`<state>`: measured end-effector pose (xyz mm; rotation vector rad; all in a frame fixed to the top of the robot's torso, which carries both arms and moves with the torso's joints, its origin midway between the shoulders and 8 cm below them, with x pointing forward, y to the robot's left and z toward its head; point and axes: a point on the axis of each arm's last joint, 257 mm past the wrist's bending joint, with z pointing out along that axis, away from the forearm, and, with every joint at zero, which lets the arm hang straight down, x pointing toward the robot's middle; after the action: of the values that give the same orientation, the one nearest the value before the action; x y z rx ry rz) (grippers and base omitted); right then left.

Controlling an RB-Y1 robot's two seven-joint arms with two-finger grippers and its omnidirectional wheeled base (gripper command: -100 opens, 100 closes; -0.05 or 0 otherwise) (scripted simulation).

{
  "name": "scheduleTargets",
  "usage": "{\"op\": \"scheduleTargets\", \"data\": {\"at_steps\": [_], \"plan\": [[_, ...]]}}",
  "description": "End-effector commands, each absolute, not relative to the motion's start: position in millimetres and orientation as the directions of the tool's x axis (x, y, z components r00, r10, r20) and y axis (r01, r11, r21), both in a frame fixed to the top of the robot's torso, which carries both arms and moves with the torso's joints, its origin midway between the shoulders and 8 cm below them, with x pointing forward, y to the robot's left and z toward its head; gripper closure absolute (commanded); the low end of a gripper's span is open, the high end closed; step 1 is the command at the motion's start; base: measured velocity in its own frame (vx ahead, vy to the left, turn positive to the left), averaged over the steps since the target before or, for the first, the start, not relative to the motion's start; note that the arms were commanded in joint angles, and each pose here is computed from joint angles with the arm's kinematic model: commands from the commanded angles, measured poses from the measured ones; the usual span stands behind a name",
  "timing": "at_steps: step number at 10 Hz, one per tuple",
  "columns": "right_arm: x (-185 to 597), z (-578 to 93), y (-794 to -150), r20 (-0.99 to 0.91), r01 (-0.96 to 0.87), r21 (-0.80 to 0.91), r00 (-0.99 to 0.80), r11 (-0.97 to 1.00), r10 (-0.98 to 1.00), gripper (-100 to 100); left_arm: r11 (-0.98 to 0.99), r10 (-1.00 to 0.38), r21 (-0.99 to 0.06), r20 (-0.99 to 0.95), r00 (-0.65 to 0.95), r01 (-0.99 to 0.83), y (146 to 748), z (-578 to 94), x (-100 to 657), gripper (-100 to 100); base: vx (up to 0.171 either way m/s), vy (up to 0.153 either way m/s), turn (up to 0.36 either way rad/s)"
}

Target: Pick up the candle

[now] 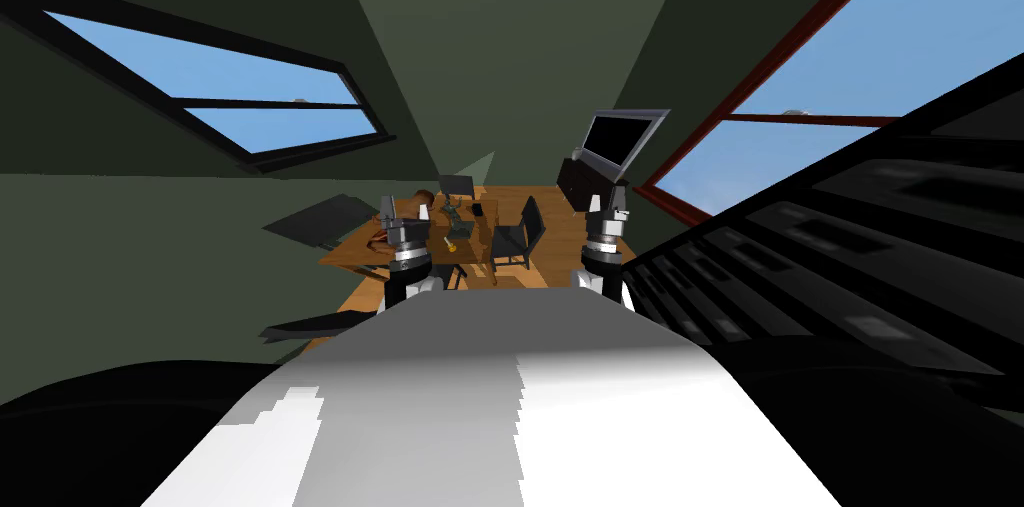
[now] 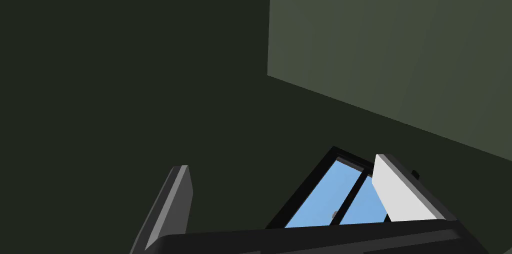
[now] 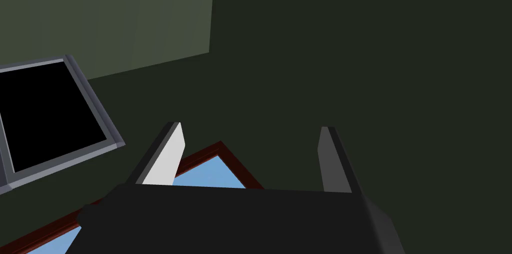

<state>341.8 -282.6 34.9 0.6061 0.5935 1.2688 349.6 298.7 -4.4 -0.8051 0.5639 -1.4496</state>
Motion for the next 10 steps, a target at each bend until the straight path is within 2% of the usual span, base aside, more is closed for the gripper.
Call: {"op": "scheduleTargets", "data": {"at_steps": [1, 5, 10], "plan": [[341.8, 34.9, -282.6, -0.073, -0.683, 0.706, 0.195, 0.189, 0.978, 0, -0.079, -0.99, -0.802, 0.132, 0.047, 0.593, 297.7, -21.4, 359.1, -100, -0.007, 0.016, -0.043], [341.8, 34.9, -282.6, -0.073, -0.683, 0.706, 0.195, 0.189, 0.978, 0, -0.122, -0.987, -0.853, 0.156, 0.025, 0.508, 298.7, -53.1, 373.8, -100, -0.014, 0.027, -0.028], [341.8, 34.9, -282.6, -0.073, -0.683, 0.706, 0.195, 0.189, 0.978, 0, -0.204, -0.975, -0.921, 0.223, 0.021, 0.333, 304.9, -118.8, 395.4, -100, -0.024, 0.057, -0.028]]}}
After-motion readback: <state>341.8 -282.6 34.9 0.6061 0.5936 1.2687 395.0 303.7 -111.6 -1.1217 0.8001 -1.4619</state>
